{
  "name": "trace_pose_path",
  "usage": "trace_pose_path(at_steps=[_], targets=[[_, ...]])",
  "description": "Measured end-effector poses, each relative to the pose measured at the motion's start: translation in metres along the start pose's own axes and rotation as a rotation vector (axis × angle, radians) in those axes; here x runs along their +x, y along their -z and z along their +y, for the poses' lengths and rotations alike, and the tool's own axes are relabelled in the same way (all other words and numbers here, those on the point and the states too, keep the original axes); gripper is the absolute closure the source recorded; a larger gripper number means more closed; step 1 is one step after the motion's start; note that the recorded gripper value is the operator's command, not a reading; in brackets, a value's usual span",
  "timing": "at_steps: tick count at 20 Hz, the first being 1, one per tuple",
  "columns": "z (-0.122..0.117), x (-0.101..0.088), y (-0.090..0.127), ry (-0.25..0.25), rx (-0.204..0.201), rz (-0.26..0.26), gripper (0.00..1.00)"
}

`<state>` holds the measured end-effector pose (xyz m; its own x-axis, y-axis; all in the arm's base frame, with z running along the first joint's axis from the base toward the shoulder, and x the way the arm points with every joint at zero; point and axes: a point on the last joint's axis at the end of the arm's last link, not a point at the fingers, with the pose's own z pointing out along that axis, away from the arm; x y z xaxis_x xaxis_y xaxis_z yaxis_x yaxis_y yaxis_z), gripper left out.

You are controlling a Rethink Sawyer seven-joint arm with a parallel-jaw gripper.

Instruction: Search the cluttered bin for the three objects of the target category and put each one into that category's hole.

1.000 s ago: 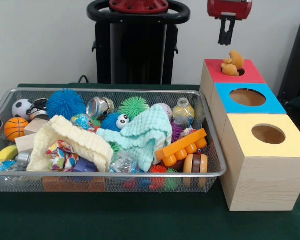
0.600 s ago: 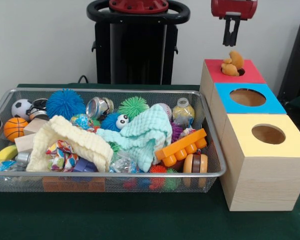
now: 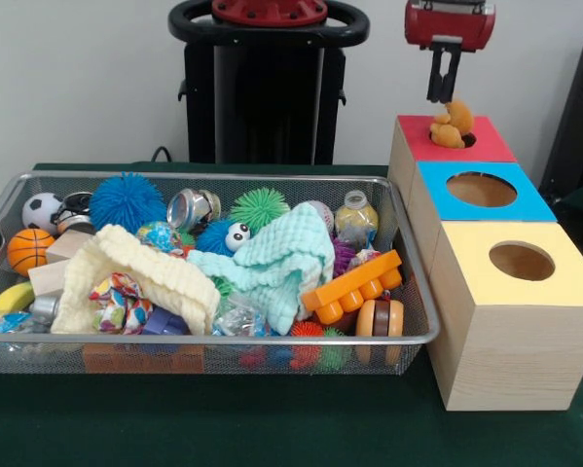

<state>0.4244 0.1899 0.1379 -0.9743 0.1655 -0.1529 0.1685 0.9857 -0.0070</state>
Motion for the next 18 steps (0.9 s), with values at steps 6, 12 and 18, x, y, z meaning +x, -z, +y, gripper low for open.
trace_pose_path(at_steps=[6,12,18], targets=[[-0.008,-0.004,-0.031,0.011,0.018,-0.075,1.0],[-0.002,0.011,-0.054,0.063,0.04,-0.204,1.0],[0.008,0.021,-0.053,0.081,0.044,-0.235,1.0]])
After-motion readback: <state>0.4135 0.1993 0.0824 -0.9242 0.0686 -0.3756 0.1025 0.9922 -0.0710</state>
